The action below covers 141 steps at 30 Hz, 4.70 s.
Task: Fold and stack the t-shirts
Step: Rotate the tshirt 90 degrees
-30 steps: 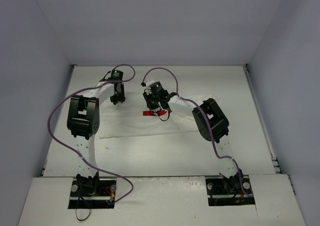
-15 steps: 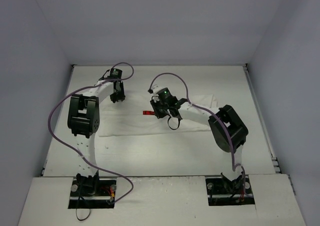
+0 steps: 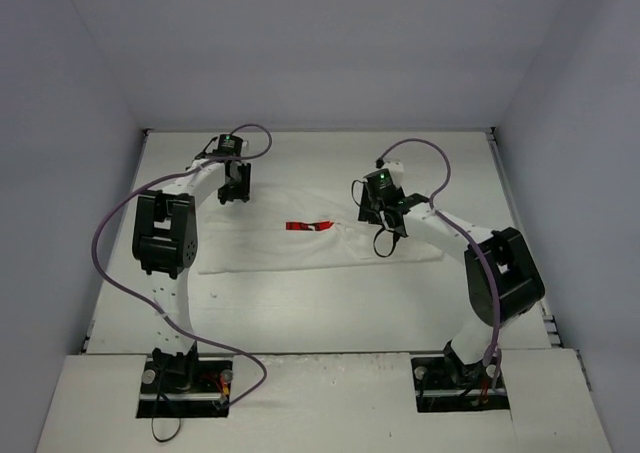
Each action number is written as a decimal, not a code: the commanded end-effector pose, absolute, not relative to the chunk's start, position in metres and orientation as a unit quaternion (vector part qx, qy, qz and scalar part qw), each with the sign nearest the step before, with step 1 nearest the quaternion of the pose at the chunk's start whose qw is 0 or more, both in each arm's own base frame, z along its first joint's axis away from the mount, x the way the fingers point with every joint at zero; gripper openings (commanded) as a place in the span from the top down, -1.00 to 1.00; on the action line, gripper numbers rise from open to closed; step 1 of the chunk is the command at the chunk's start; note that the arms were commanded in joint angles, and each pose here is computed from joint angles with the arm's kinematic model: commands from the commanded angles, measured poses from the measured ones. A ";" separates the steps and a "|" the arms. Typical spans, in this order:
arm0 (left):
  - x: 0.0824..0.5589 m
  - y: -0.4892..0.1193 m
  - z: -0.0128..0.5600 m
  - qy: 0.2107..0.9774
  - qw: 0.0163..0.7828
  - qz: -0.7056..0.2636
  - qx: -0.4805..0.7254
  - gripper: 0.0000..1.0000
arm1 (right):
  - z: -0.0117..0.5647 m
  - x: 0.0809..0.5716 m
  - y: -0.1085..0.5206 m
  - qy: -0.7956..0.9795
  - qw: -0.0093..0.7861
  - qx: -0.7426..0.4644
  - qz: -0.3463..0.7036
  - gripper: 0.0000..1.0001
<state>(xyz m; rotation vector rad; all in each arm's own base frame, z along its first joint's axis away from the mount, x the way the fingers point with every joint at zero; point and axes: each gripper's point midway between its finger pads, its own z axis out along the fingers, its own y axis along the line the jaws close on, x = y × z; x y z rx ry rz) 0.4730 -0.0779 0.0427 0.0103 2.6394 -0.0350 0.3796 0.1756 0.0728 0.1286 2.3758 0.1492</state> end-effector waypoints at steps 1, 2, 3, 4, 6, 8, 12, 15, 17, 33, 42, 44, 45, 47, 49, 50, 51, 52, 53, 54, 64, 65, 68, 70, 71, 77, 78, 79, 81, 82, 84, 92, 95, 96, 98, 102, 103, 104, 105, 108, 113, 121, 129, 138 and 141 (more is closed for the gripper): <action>0.469 -0.076 0.053 0.967 0.253 -0.011 0.017 0.31 | 0.064 0.378 0.153 0.917 0.367 0.158 0.016 0.16; 0.466 -0.075 0.051 0.969 0.246 -0.010 0.015 0.31 | 0.059 0.378 0.153 0.918 0.362 0.165 0.015 0.16; 0.461 -0.074 0.046 0.972 0.234 -0.008 0.010 0.31 | 0.052 0.379 0.149 0.919 0.353 0.176 0.012 0.16; 0.457 -0.073 0.042 0.974 0.225 -0.007 0.006 0.31 | 0.047 0.380 0.147 0.919 0.349 0.182 0.009 0.16; 0.446 -0.073 0.036 0.978 0.206 -0.009 -0.008 0.32 | 0.035 0.385 0.144 0.924 0.335 0.187 0.003 0.16; 0.438 -0.077 0.033 0.980 0.196 -0.021 -0.021 0.34 | 0.022 0.391 0.143 0.928 0.323 0.186 -0.004 0.15; 0.412 -0.085 0.021 0.984 0.162 -0.048 -0.054 0.35 | -0.003 0.413 0.143 0.938 0.298 0.177 -0.008 0.14; 0.389 -0.092 0.015 0.985 0.137 -0.070 -0.080 0.35 | -0.006 0.447 0.154 0.946 0.305 0.111 -0.011 0.13; 0.377 -0.097 0.020 0.983 0.132 -0.084 -0.092 0.36 | 0.014 0.484 0.166 0.941 0.334 0.051 -0.007 0.12; 0.297 -0.183 0.148 0.953 0.265 -0.145 0.027 0.07 | 0.175 0.615 0.195 0.848 0.514 -0.127 -0.001 -0.18; 0.306 -0.188 0.091 0.968 0.204 -0.114 0.089 0.15 | 0.164 0.575 0.170 0.876 0.481 -0.004 0.026 -0.21; 0.305 -0.195 0.078 0.970 0.190 -0.123 0.090 0.16 | 0.148 0.571 0.166 0.884 0.467 0.026 0.026 -0.21; 0.303 -0.198 0.071 0.972 0.179 -0.127 0.088 0.16 | 0.137 0.568 0.166 0.888 0.457 0.041 0.030 -0.21; 0.302 -0.196 0.066 0.974 0.178 -0.121 0.078 0.16 | 0.125 0.572 0.168 0.891 0.450 0.051 0.034 -0.21; 0.302 -0.192 0.061 0.976 0.178 -0.108 0.071 0.16 | 0.115 0.581 0.170 0.893 0.447 0.045 0.032 -0.22; 0.301 -0.190 0.057 0.977 0.174 -0.103 0.068 0.16 | 0.112 0.584 0.171 0.893 0.446 0.041 0.034 -0.22; 0.298 -0.189 0.053 0.979 0.167 -0.101 0.061 0.16 | 0.107 0.587 0.172 0.895 0.443 0.037 0.038 -0.22; 0.296 -0.189 0.048 0.981 0.160 -0.099 0.050 0.16 | 0.098 0.592 0.175 0.897 0.440 0.030 0.040 -0.22; 0.293 -0.189 0.043 0.983 0.152 -0.097 0.040 0.17 | 0.088 0.594 0.178 0.900 0.433 0.019 0.043 -0.22; 0.289 -0.190 0.040 0.984 0.147 -0.096 0.034 0.19 | 0.080 0.596 0.179 0.903 0.428 0.011 0.043 -0.22; 0.211 -0.237 -0.005 0.979 0.107 -0.170 -0.028 0.34 | 0.055 0.603 0.210 0.895 0.414 -0.145 0.075 -0.23; 0.202 -0.251 -0.007 0.975 0.109 -0.189 -0.027 0.35 | 0.054 0.604 0.217 0.891 0.414 -0.164 0.086 -0.23; 0.186 -0.281 -0.008 0.970 0.112 -0.213 -0.017 0.35 | 0.053 0.604 0.238 0.876 0.415 -0.216 0.115 -0.24; 0.177 -0.300 -0.005 0.967 0.122 -0.225 -0.007 0.35 | 0.049 0.603 0.258 0.861 0.419 -0.262 0.121 -0.25; 0.177 -0.306 -0.003 0.964 0.126 -0.232 -0.008 0.35 | 0.048 0.605 0.261 0.857 0.421 -0.273 0.120 -0.27; 0.189 -0.305 0.024 0.959 0.163 -0.228 -0.045 0.23 | 0.063 0.623 0.291 0.824 0.461 -0.312 0.101 -0.39; 0.192 -0.299 0.028 0.960 0.172 -0.217 -0.046 0.21 | 0.071 0.626 0.292 0.820 0.470 -0.311 0.094 -0.42; 0.196 -0.290 0.034 0.961 0.184 -0.200 -0.047 0.19 | 0.083 0.631 0.292 0.817 0.483 -0.303 0.088 -0.42; 0.203 -0.271 0.045 0.963 0.201 -0.174 -0.054 0.15 | 0.112 0.639 0.289 0.810 0.508 -0.280 0.083 -0.41; 0.210 -0.262 0.049 0.962 0.205 -0.167 -0.067 0.15 | 0.137 0.642 0.283 0.806 0.525 -0.262 0.077 -0.41; 0.216 -0.251 0.066 0.959 0.220 -0.163 -0.068 0.15 | 0.166 0.646 0.260 0.808 0.544 -0.223 0.050 -0.41; 0.251 -0.230 0.126 0.948 0.279 -0.146 -0.037 0.12 | 0.237 0.564 0.139 0.843 0.532 -0.073 0.009 -1.00; 0.261 -0.234 0.124 0.950 0.277 -0.138 -0.027 0.12 | 0.232 0.509 0.104 0.859 0.512 -0.027 0.008 -0.91; 0.264 -0.236 0.117 0.953 0.271 -0.131 -0.021 0.12 | 0.202 0.487 0.097 0.876 0.481 -0.016 0.003 -0.78; 0.276 -0.246 0.118 0.954 0.270 -0.134 -0.007 0.13 | 0.178 0.440 0.085 0.890 0.455 0.005 0.004 -0.29; 0.294 -0.264 0.095 0.963 0.242 -0.118 0.026 0.26 | 0.133 0.369 0.087 0.911 0.406 0.052 0.050 0.62; 0.301 -0.269 0.098 0.961 0.247 -0.120 0.031 0.28 | 0.134 0.355 0.091 0.910 0.406 0.055 0.066 0.63; 0.301 -0.269 0.090 0.964 0.239 -0.113 0.036 0.29 | 0.117 0.343 0.091 0.918 0.386 0.059 0.065 0.63; 0.307 -0.273 0.085 0.965 0.234 -0.112 0.042 0.30 | 0.118 0.330 0.102 0.917 0.386 0.052 0.086 0.63; 0.316 -0.278 0.075 0.967 0.227 -0.106 0.052 0.30 | 0.091 0.293 0.122 0.928 0.356 0.045 0.103 0.61; 0.325 -0.266 0.057 0.974 0.202 -0.089 0.049 0.31 | 0.058 0.265 0.145 0.944 0.310 0.035 0.110 0.56; 0.338 -0.228 0.041 0.980 0.185 -0.057 0.042 0.31 | 0.023 0.246 0.183 0.951 0.276 0.023 0.134 0.55; 0.356 -0.212 0.039 0.981 0.187 -0.047 0.040 0.31 | 0.007 0.233 0.249 0.951 0.263 -0.001 0.161 0.55; 0.355 -0.179 0.095 0.973 0.224 -0.058 0.010 0.20 | 0.047 0.244 0.273 0.935 0.317 -0.041 0.155 0.53; 0.334 -0.178 0.125 0.965 0.245 -0.095 -0.007 0.08 | 0.072 0.251 0.262 0.929 0.343 -0.059 0.125 0.24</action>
